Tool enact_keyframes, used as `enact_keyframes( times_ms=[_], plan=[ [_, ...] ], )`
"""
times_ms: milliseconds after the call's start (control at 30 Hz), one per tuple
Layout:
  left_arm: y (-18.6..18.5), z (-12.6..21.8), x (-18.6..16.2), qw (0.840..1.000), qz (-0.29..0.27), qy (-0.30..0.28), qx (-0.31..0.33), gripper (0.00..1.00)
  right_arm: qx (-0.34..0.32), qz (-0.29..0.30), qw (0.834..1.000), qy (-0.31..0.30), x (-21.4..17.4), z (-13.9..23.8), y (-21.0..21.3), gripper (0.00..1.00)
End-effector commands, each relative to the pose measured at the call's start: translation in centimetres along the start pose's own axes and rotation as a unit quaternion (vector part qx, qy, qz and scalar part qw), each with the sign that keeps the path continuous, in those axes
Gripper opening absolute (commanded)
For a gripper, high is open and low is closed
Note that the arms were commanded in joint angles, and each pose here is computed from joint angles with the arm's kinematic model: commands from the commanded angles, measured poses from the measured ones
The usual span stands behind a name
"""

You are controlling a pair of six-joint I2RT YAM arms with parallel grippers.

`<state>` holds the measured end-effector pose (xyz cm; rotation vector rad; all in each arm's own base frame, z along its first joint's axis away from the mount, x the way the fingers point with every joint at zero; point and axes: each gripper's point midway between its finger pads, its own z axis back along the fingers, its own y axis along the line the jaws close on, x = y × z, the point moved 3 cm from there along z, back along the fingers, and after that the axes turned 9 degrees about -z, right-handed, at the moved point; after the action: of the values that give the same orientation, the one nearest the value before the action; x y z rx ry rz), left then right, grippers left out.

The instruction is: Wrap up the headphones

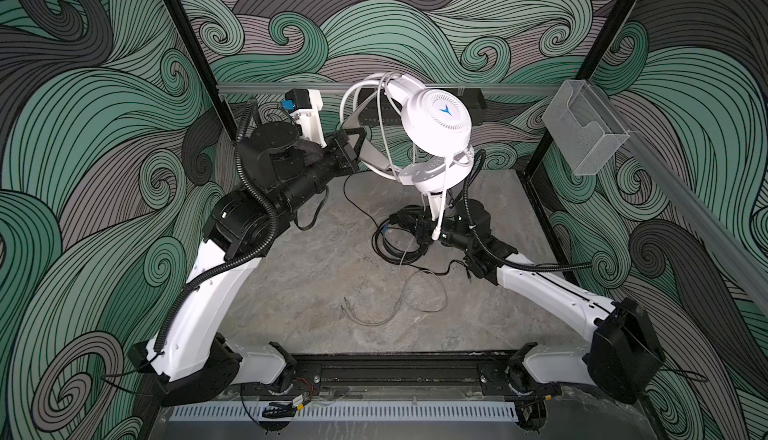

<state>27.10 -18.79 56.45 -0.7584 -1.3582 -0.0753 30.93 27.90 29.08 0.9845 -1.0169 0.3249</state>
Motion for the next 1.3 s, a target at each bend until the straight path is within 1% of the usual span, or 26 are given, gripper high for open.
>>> enact_keyframes(
  times_ms=[0, 133, 200, 267, 333, 367, 467, 500, 567, 700, 900, 1033, 1267],
  plan=[
    [-0.9, 2.0, 3.3, 0.997, 0.034, -0.07, -0.017, 0.0, 0.02, 0.005, 1.0, -0.009, 0.3, 0.2, 0.9, 0.29],
    [-0.6, 2.0, 3.0, 0.997, 0.041, -0.069, -0.014, 0.0, 0.028, 0.011, 1.0, -0.006, 0.2, 0.4, 1.2, 0.32],
    [-0.4, 2.1, 2.9, 0.997, 0.043, -0.071, -0.01, 0.0, 0.03, 0.014, 0.999, -0.004, 0.0, 0.6, 1.3, 0.32],
    [-0.2, 2.3, 2.9, 0.996, 0.044, -0.073, -0.005, 0.0, 0.033, 0.017, 0.999, -0.002, -0.1, 0.9, 1.4, 0.27],
    [0.0, 2.5, 2.9, 0.996, 0.044, -0.075, 0.0, 0.0, 0.038, 0.022, 0.999, 0.002, -0.2, 1.2, 1.6, 0.17],
    [0.1, 2.5, 2.9, 0.996, 0.044, -0.076, 0.004, 0.0, 0.04, 0.023, 0.999, 0.003, -0.3, 1.3, 1.7, 0.15],
    [0.6, 2.9, 2.9, 0.996, 0.044, -0.081, 0.017, 0.0, 0.046, 0.029, 0.999, 0.005, -0.2, 1.6, 2.1, 0.13],
    [0.8, 2.9, 2.9, 0.995, 0.046, -0.083, 0.021, 0.0, 0.047, 0.031, 0.998, 0.006, -0.2, 1.7, 2.2, 0.15],
    [1.1, 3.1, 3.0, 0.995, 0.047, -0.086, 0.026, 0.0, 0.048, 0.036, 0.998, 0.007, -0.1, 2.0, 2.4, 0.22],
    [1.2, 3.1, 2.9, 0.995, 0.048, -0.084, 0.025, 0.0, 0.05, 0.041, 0.998, 0.01, -0.4, 2.5, 2.5, 0.27],
    [1.2, 3.0, 2.5, 0.995, 0.052, -0.077, 0.02, 0.0, 0.058, 0.04, 0.997, 0.014, -0.4, 2.1, 2.7, 0.25],
    [1.1, 3.1, 2.4, 0.995, 0.054, -0.077, 0.017, 0.0, 0.071, 0.037, 0.997, 0.012, 0.2, 1.4, 3.1, 0.35],
    [1.0, 3.3, 2.5, 0.995, 0.057, -0.079, 0.014, 0.0, 0.069, 0.025, 0.997, 0.01, 0.2, 0.5, 2.8, 0.45]
  ],
)
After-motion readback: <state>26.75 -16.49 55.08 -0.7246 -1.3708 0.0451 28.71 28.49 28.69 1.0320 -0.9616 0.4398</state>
